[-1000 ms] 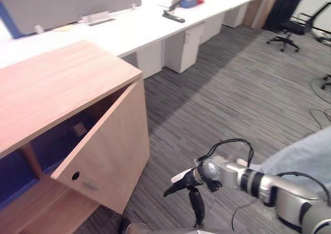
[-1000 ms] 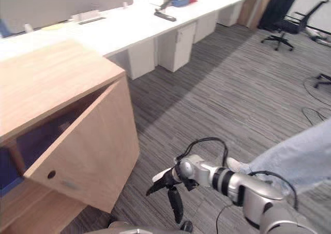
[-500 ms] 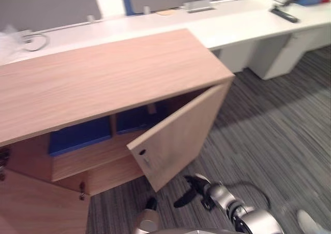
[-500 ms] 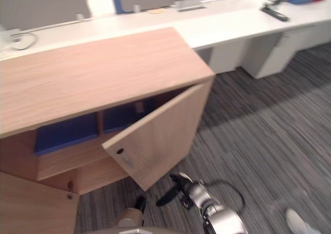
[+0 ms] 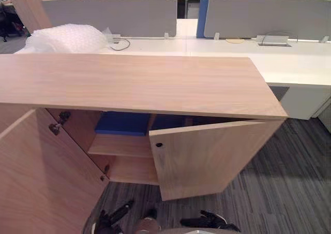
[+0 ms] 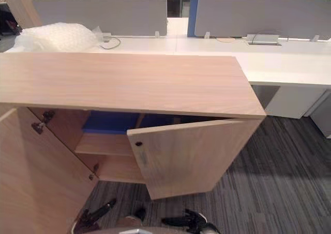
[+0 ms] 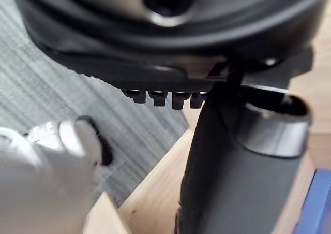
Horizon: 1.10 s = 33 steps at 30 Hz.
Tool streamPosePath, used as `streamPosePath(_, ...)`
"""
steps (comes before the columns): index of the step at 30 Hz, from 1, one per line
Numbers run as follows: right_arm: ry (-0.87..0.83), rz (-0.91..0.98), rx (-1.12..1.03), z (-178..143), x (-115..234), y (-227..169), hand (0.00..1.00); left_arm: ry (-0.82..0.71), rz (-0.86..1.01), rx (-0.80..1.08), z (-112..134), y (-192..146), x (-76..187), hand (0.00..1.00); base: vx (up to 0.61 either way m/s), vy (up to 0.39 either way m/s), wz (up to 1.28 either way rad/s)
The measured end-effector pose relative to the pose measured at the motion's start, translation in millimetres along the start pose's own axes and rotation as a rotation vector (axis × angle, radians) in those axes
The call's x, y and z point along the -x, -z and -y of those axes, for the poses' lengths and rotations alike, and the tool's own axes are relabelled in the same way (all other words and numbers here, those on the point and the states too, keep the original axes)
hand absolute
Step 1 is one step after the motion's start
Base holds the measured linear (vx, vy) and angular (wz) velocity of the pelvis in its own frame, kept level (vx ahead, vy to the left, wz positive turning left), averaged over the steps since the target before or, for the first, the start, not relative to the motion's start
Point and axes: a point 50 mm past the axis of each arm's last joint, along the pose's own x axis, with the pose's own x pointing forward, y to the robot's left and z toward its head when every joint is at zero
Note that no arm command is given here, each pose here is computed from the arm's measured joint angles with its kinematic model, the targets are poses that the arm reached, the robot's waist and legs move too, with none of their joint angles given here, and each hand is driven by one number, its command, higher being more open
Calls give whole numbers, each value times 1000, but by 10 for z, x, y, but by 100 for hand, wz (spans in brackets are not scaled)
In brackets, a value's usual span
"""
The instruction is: Walk over to the cabinet, pick up the folder, carry it to the office cabinet, place the folder inside the office cabinet, then close the office cabinet door
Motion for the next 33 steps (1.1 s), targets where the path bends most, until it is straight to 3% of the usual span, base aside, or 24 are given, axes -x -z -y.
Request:
streamPosePath(6,151,11,-237,396,72,94,100,-22,59,-26,-137,-70,68,100,55,-30,50)
streamPosePath(8,184,13,-324,475,91,121,100,13,94,-61,-72,-145,74,100,95,71,51)
streamPosePath(11,184,34,-338,503,97,78,100,48,108,-114,-29,-175,82,100,3,102,18)
streamPosePath(15,179,69,-322,485,109,41,100,23,93,-175,-211,-96,141,100,76,210,-19)
streamPosePath(18,129,12,-310,276,69,137,100,80,137,-192,-10,-265,89,100,69,-84,112)
streamPosePath(20,149,31,-257,406,90,92,100,138,115,-240,95,-180,119,100,68,-7,79)
streamPosePath(24,182,35,-288,469,115,162,100,257,222,-306,539,-429,128,100,17,-52,184)
streamPosePath(28,197,33,-307,496,121,166,100,249,214,-320,572,-403,129,100,42,-73,86)
streamPosePath(33,203,29,-340,466,116,177,100,213,185,-322,444,-304,140,100,115,-90,32)
